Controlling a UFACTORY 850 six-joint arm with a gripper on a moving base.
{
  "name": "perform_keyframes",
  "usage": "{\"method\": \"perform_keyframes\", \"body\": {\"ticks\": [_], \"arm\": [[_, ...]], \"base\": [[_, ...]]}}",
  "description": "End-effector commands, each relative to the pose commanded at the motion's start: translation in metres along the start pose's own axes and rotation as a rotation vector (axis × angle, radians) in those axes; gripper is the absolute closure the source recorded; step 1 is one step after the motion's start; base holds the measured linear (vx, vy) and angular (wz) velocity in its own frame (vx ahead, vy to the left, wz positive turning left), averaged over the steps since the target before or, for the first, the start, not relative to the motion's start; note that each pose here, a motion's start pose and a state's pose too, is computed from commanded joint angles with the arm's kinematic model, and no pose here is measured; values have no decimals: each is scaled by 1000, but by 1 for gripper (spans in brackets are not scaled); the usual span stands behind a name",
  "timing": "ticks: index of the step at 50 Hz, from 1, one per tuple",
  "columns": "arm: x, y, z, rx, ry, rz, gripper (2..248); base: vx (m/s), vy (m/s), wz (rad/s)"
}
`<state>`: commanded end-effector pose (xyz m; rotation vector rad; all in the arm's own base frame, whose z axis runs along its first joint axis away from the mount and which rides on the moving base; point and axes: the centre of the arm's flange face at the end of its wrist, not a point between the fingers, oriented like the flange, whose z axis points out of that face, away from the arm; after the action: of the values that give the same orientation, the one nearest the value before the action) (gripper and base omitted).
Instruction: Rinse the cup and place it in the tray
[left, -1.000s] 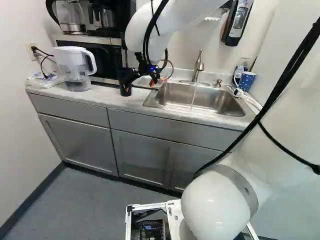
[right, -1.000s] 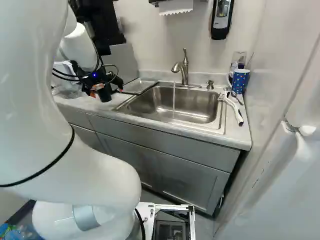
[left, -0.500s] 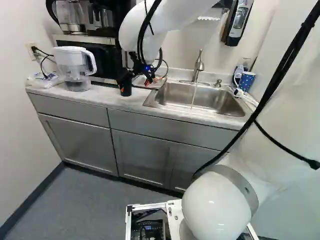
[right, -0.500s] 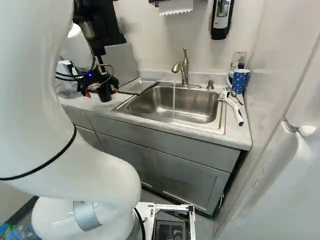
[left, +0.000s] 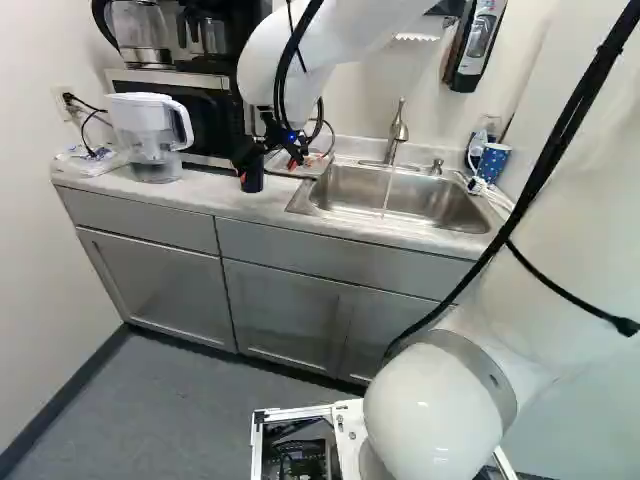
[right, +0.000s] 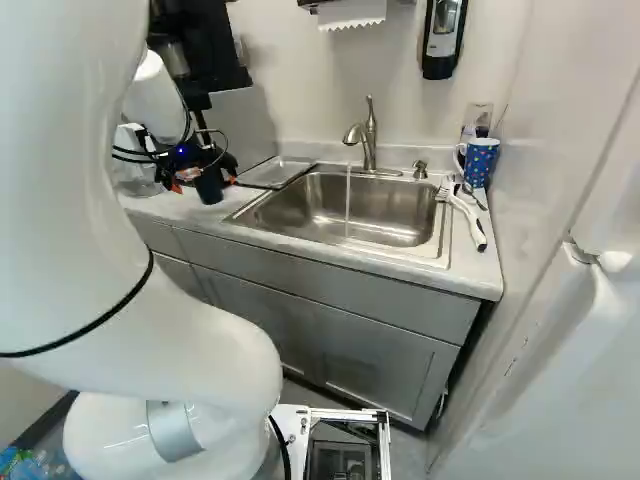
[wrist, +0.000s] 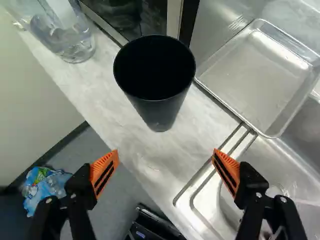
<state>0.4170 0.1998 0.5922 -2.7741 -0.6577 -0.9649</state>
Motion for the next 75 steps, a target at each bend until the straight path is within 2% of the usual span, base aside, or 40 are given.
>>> {"method": "perform_keyframes", "body": {"ticks": [28,75], "arm": [[-7,-6,25,8,89,-9,3],[-7,-9,71,15,263,-11,3]], "base": [[0,0,0],[0,0,0]]}}
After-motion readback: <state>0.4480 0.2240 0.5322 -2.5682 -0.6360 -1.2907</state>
